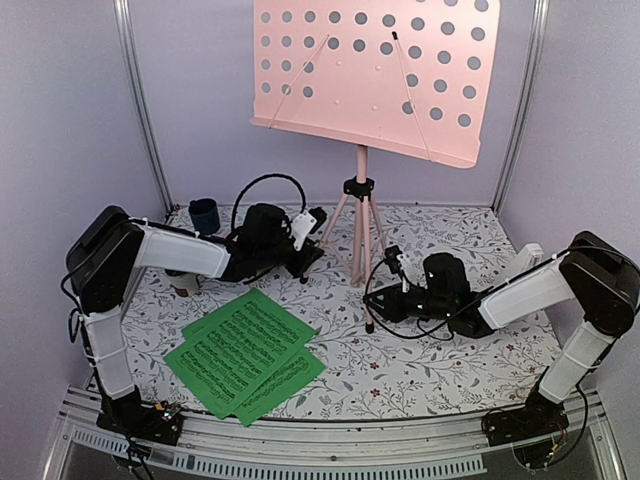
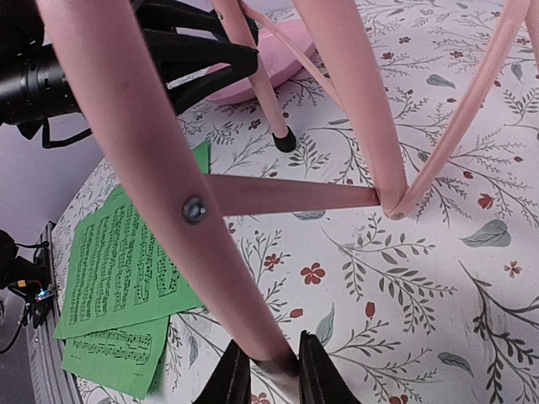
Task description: Set up the instrument practice props
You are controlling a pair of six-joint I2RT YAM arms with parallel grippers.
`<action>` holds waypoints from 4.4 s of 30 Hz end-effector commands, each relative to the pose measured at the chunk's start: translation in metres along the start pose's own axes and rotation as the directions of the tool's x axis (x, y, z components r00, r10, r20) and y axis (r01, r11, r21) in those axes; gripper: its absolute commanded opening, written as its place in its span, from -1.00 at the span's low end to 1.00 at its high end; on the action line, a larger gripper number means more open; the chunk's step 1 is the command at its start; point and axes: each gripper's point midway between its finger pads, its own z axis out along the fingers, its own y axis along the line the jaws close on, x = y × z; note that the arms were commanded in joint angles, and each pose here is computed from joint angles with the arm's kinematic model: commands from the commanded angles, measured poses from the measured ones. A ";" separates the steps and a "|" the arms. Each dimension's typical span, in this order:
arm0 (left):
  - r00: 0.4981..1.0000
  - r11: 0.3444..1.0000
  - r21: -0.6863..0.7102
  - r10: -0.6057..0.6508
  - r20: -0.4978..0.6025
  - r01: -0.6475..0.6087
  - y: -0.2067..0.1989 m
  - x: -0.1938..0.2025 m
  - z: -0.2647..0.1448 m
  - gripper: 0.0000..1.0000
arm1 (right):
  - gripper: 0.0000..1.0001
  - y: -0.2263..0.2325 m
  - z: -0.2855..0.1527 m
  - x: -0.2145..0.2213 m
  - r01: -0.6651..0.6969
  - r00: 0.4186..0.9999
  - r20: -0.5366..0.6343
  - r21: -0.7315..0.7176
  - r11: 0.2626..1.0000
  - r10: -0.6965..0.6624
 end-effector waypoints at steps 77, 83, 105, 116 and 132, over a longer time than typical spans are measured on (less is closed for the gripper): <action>0.998 0.996 0.080 -0.045 -0.040 0.048 -0.022 0.018 0.014 -0.99 | -1.00 -0.067 -0.057 0.027 -0.016 0.993 -0.111 0.253 0.967 0.046; 0.999 0.999 0.018 -0.037 -0.001 0.037 -0.012 0.002 0.027 -1.00 | -1.00 -0.091 -0.052 0.009 -0.004 0.996 -0.084 0.298 0.955 0.031; 1.000 0.999 -0.034 -0.002 -0.012 0.001 -0.017 -0.012 0.035 -1.00 | -1.00 -0.119 -0.056 -0.018 0.046 0.998 -0.061 0.312 0.949 -0.028; 0.999 0.998 -0.038 -0.043 -0.002 0.043 -0.018 -0.025 0.016 0.23 | 0.20 -0.083 -0.080 -0.041 0.079 0.996 0.010 0.225 0.971 -0.084; 0.950 0.917 -0.249 -0.308 0.059 0.313 0.029 -0.027 -0.089 0.98 | 0.98 -0.048 -0.126 -0.095 0.071 0.979 0.173 0.204 0.976 -0.108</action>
